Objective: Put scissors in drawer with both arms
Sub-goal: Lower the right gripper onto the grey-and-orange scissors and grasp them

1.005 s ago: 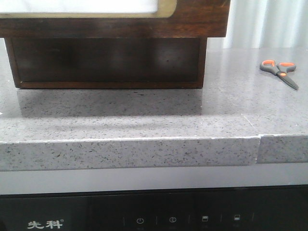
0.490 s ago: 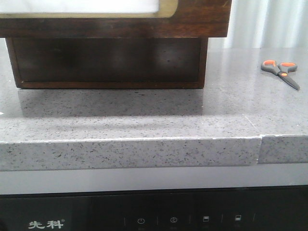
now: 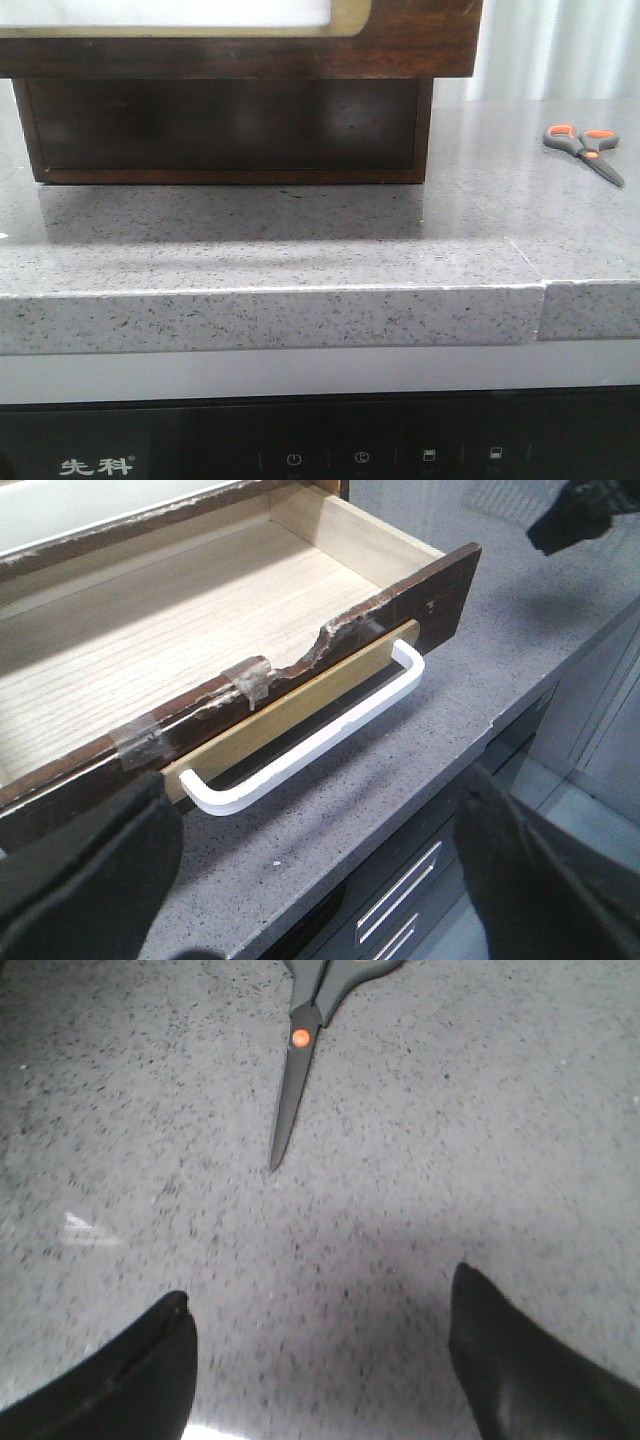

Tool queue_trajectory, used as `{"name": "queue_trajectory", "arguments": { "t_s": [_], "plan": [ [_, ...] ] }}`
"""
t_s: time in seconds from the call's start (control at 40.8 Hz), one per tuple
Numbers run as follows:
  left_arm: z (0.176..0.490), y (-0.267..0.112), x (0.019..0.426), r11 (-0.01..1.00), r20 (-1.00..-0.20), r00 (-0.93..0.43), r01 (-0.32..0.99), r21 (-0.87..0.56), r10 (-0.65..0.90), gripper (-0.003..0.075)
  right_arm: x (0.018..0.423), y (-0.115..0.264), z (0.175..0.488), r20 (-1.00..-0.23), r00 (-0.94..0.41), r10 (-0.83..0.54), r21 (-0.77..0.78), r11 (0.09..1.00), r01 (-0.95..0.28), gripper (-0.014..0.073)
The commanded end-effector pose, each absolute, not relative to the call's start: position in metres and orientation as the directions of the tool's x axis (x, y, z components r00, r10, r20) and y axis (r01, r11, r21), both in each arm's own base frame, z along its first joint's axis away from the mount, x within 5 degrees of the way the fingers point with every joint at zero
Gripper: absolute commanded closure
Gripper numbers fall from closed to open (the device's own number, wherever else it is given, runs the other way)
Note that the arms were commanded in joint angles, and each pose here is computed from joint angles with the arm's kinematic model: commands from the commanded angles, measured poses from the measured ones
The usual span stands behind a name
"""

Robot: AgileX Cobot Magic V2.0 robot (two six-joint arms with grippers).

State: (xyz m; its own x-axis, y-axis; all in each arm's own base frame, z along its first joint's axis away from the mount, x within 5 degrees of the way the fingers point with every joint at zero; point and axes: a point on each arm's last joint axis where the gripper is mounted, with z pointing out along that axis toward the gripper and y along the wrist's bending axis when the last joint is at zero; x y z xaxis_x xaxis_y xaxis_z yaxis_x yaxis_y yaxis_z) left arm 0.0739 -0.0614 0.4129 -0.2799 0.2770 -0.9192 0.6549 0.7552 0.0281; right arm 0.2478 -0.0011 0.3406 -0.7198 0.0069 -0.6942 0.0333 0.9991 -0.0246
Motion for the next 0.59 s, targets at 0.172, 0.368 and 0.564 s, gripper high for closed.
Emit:
{"name": "queue_trajectory", "arguments": {
  "t_s": [0.172, 0.368, 0.564],
  "plan": [
    [0.429, -0.063, 0.076, 0.759, -0.956, -0.211, 0.651, 0.017, 0.202, 0.0175, 0.316, -0.006, 0.344, -0.692, -0.722, 0.008, -0.04, 0.998, 0.05, 0.0046],
    [0.429, -0.063, 0.076, 0.759, -0.956, -0.211, 0.651, 0.017, 0.202, 0.0175, 0.358, -0.011, 0.327, -0.581, -0.812, 0.054, 0.001, 0.998, 0.066, 0.0046],
    [0.429, -0.063, 0.076, 0.759, -0.956, -0.211, 0.651, 0.017, 0.202, 0.0175, 0.392, -0.012, 0.312, -0.503, -0.863, 0.039, 0.031, 0.999, 0.027, 0.0046]
  ]
}}
